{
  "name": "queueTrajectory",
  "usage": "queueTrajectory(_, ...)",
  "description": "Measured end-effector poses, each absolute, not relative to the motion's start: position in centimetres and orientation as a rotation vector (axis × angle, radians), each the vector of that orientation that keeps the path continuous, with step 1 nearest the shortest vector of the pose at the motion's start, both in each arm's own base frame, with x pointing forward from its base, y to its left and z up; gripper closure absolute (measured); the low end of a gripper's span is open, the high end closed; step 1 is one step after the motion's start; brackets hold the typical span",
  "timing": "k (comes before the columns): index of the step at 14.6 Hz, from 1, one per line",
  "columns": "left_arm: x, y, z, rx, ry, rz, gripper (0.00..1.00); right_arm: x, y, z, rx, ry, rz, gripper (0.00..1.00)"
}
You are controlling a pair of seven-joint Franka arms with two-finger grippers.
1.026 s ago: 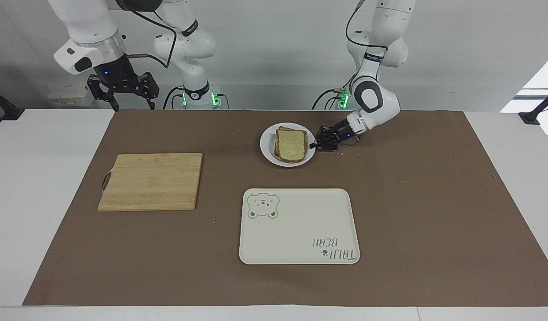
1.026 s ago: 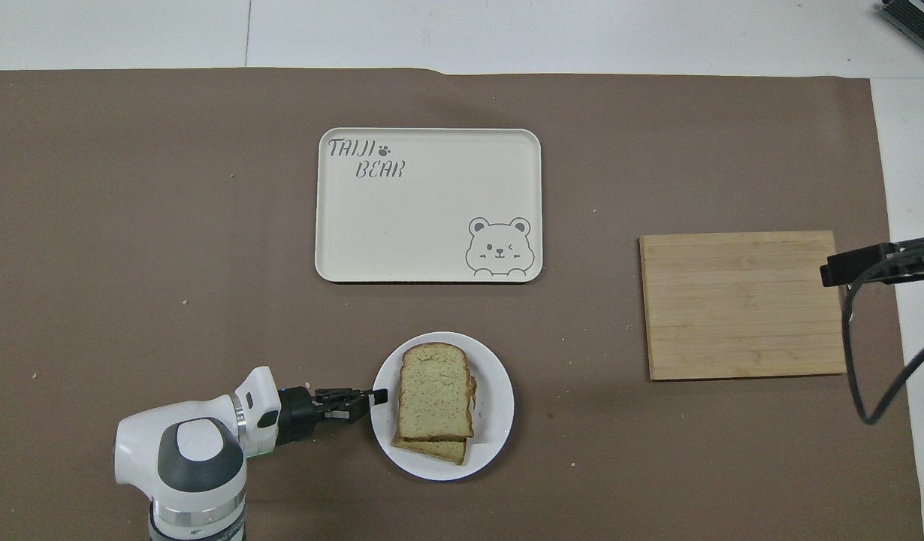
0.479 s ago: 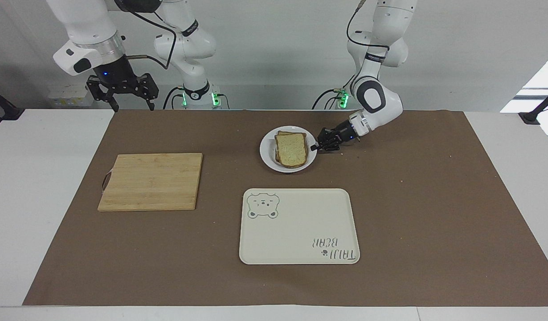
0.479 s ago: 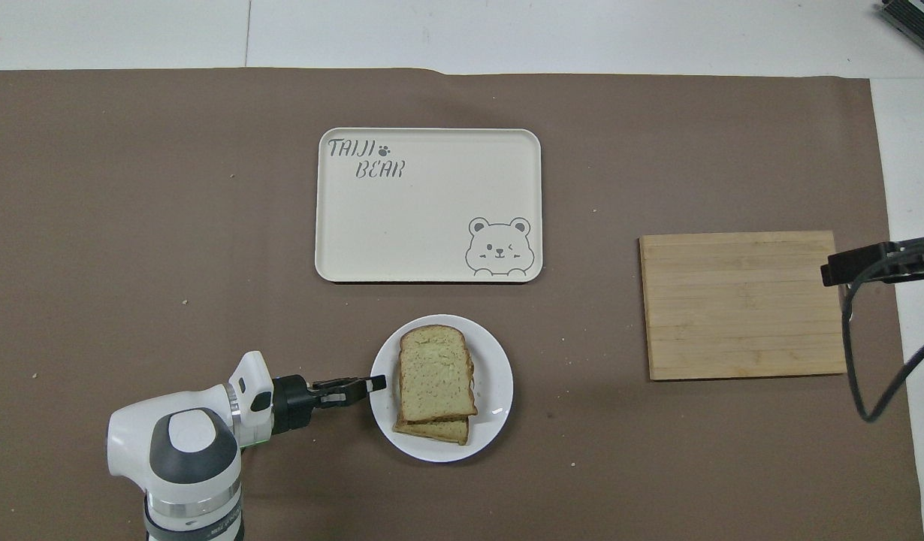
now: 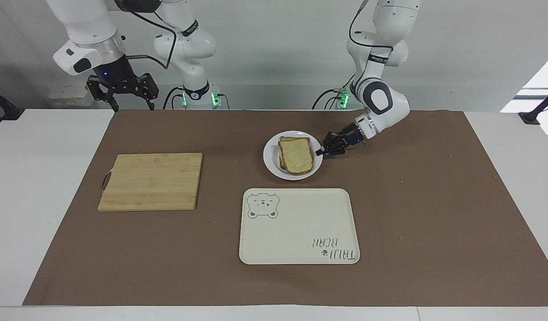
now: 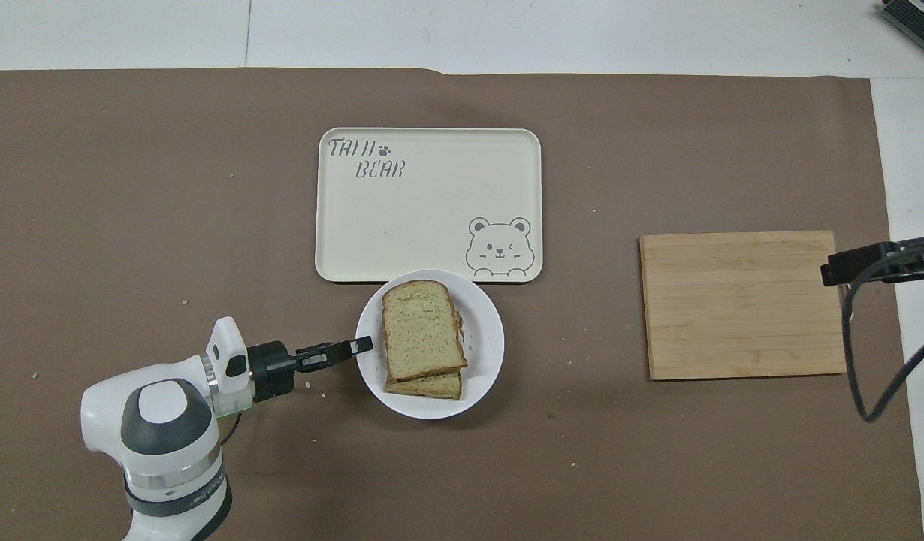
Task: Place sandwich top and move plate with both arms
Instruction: 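Slide the plate with the left gripper onto the bear tray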
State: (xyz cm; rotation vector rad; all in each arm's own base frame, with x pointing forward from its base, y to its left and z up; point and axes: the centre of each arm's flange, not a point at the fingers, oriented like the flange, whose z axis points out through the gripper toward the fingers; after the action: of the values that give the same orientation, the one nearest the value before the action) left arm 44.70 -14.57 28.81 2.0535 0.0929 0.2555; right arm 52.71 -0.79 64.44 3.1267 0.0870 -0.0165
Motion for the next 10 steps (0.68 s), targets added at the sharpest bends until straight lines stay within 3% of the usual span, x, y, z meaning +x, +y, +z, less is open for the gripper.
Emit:
queueTrajectory(5, 53.9, -11.4, 30.9, 2.104, 0.006, 0.244, 0.96, 52.7, -0.8, 64.4, 3.127, 0.087, -0.016, 0.0)
queueTrajectory(10, 59.9, -12.0, 28.6, 2.123, -0.017, 0.253, 0.96, 52.7, -0.8, 64.4, 3.127, 0.087, -0.016, 0.0)
